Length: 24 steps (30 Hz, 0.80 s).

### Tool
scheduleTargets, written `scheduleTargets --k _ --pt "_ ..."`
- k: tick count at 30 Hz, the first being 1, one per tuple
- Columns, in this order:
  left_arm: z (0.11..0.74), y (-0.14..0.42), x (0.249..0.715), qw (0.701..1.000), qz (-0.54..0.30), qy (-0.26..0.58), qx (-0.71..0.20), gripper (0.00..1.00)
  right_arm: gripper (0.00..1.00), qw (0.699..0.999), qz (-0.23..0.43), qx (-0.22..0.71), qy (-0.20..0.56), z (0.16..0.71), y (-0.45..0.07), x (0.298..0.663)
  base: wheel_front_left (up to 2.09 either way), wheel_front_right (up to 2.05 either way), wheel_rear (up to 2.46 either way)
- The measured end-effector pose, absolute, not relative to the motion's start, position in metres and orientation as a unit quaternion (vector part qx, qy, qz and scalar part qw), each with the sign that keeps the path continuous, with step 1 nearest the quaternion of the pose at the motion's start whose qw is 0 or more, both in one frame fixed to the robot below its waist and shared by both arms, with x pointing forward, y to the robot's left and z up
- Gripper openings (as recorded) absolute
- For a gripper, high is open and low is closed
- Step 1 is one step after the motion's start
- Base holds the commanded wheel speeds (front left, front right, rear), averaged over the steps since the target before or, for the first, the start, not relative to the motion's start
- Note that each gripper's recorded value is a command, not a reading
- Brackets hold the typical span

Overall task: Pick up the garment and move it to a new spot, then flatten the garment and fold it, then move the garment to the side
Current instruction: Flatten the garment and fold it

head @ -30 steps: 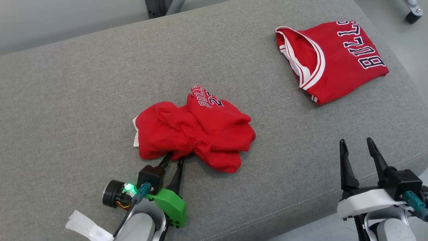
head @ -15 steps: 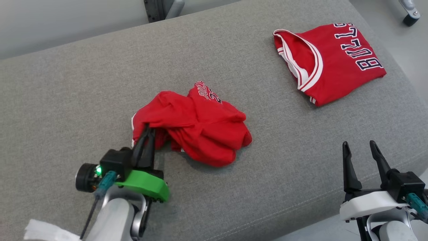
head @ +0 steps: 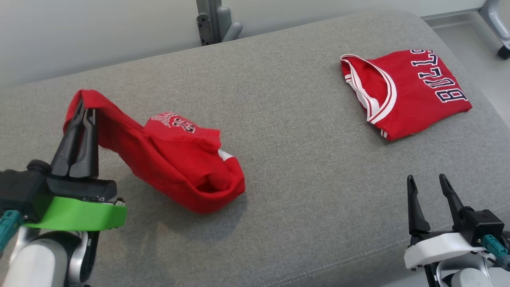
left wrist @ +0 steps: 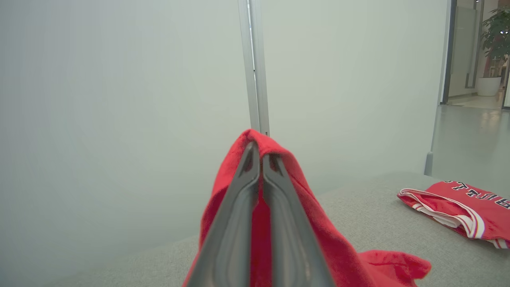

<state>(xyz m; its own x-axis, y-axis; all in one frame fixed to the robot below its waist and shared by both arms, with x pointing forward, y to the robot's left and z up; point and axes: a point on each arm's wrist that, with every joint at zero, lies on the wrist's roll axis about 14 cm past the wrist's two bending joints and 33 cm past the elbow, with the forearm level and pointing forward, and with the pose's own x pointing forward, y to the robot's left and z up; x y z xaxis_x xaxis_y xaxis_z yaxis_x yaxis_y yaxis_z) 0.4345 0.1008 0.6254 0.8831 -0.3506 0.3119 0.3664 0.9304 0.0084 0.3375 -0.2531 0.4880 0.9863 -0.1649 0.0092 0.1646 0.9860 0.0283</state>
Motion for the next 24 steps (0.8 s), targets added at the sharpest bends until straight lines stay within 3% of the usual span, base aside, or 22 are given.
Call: scheduleTargets --k 12,24 --pt "0.699 0.095 0.419 0.952 -0.24 -0.191 0.012 0.0 1.0 0.996 -0.086 0.032 -0.011 0.49 -0.252 0.331 0.0 0.0 0.0" --pt "0.58 -0.03 0.436 0.922 -0.385 -0.011 -0.04 0.0 1.0 0.993 -0.111 0.034 0.001 0.483 -0.265 0.32 0.0 0.0 0.0"
